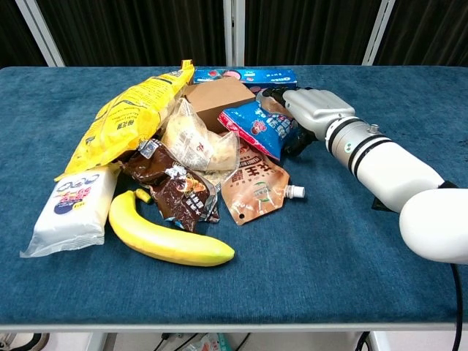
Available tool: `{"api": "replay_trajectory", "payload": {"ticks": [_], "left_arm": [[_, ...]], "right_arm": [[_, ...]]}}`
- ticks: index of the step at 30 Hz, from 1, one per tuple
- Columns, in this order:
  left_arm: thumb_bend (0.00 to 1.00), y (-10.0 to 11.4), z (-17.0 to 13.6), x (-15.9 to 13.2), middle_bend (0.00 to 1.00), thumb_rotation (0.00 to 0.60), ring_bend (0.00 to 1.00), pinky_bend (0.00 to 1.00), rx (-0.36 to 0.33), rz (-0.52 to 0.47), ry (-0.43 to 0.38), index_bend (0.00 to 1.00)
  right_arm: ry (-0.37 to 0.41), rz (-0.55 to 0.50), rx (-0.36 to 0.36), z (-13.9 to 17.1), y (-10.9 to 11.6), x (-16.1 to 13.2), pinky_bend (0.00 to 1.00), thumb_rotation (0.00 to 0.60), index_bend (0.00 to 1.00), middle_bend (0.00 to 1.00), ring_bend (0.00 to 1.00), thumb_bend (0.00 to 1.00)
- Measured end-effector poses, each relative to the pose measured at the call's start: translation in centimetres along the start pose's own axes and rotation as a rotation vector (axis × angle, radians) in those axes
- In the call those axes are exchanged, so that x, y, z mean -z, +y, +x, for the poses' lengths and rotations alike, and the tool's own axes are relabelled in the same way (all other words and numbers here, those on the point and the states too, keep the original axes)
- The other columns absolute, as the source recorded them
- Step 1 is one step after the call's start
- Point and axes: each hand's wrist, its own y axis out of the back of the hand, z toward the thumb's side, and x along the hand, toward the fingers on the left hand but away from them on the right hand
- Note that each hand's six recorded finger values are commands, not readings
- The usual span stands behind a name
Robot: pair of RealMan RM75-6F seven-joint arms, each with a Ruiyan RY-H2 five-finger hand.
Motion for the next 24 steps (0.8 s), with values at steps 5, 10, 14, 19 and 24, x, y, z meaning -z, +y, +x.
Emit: {"api": "replay_trajectory", "payload": {"ticks": [5,10,14,19,24], "left_arm": [[0.0,0.0,0.0,0.0,0.11,0.453,0.12,0.24,0.0,-0.001,-0.001,0.11],[0.0,0.0,0.0,-0.1,0.11,0.45,0.12,0.24,0.0,-0.003,-0.003,0.11],[0.0,0.0,0.1,-0.2,0.11,0.454,0.12,0.24,-0.001,-0.003,-0.004,0.11],[0.0,0.1,0.1,-0.3,0.11,0.453,0.12,0.24,-0.001,-0.004,-0.007,0.11],[0.0,0.1,0.1,-0.4,0.11,0.452,0.12,0.24,-0.002,-0.004,-0.009,0.11]], "right_arm": [[-0.004,0.019,-0.017,0.0,-0.4,0.2,0.16,0.6,0.42,0.37,0.22,0.18],[-0.017,0.051,-0.013,0.0,-0.4,0.6,0.41,0.6,0.63,0.51,0.37,0.3],[-0.029,0.063,0.012,0.2,0.1,0.9,0.49,0.465,0.73,0.58,0.45,0.34],[-0.042,0.078,0.045,0.5,0.7,1.6,0.59,0.6,0.83,0.65,0.53,0.41],[-0.047,0.087,0.069,0.6,1.2,2.1,0.65,0.6,0.9,0.71,0.58,0.45]]}}
